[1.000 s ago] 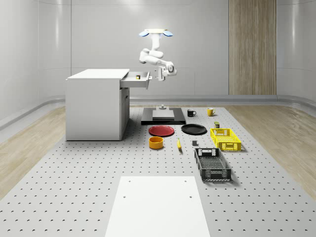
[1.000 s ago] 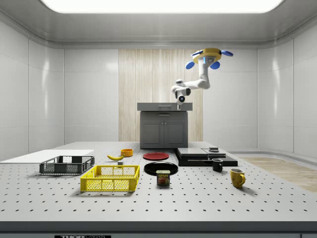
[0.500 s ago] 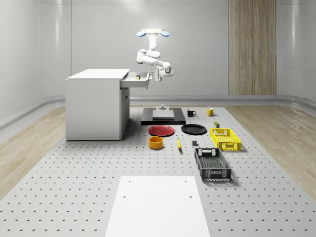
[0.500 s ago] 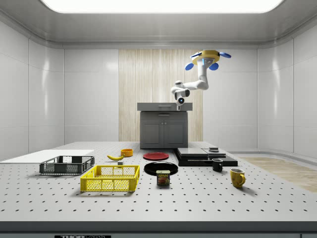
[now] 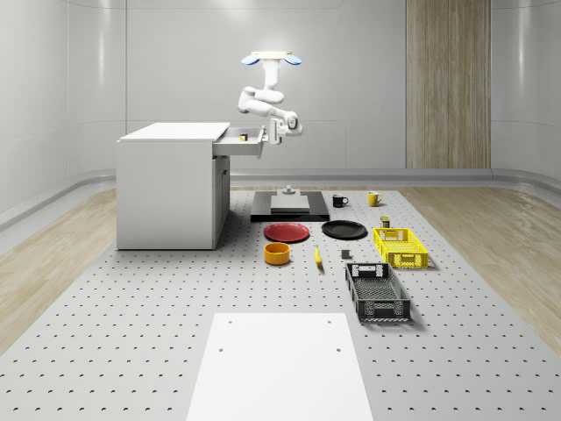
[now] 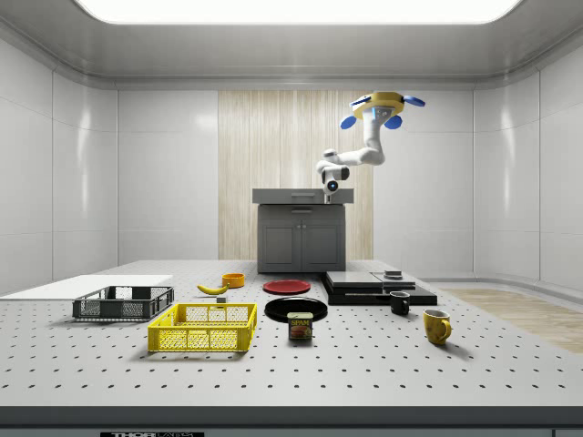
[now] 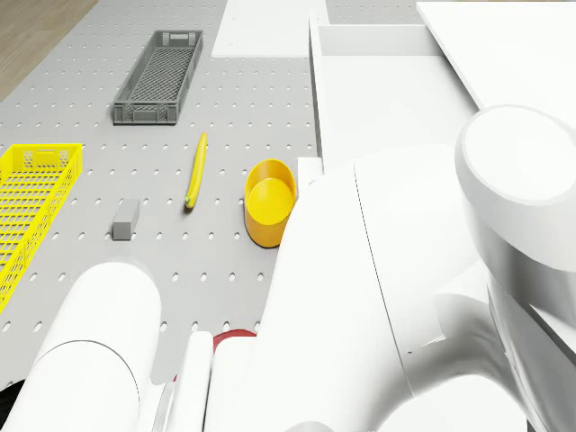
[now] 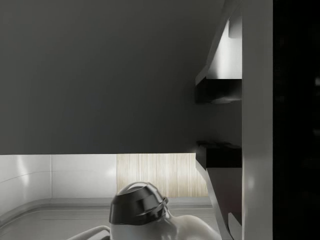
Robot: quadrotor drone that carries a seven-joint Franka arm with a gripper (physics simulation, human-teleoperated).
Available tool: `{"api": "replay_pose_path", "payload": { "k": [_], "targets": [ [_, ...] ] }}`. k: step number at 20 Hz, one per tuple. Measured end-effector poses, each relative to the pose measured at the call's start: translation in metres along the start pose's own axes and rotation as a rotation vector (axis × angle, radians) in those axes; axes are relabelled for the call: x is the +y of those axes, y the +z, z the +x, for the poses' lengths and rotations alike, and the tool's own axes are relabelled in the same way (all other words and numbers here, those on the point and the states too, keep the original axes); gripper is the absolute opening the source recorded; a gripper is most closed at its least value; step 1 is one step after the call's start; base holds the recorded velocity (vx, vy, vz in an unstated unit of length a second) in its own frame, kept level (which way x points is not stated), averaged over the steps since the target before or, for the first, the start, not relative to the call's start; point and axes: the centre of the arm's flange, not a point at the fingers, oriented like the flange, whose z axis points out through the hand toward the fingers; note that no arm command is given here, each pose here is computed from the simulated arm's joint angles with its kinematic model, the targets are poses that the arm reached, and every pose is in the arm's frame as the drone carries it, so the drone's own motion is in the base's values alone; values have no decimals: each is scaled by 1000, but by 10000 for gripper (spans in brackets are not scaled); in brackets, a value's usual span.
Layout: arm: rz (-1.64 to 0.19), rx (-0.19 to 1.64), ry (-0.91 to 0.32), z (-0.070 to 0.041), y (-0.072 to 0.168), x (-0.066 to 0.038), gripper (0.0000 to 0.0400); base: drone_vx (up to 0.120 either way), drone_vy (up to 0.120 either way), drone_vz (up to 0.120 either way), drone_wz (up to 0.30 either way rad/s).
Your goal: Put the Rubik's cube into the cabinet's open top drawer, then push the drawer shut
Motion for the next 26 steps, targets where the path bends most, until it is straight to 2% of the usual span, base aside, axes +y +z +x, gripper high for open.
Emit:
{"api": "replay_pose_path", "payload": {
  "k": [15,26],
  "targets": [
    [0,0,25,-1,82,0,104,0,0,0,0],
    [-1,-1,-5,-1,142,-2,104,0,0,0,0]
  ]
}}
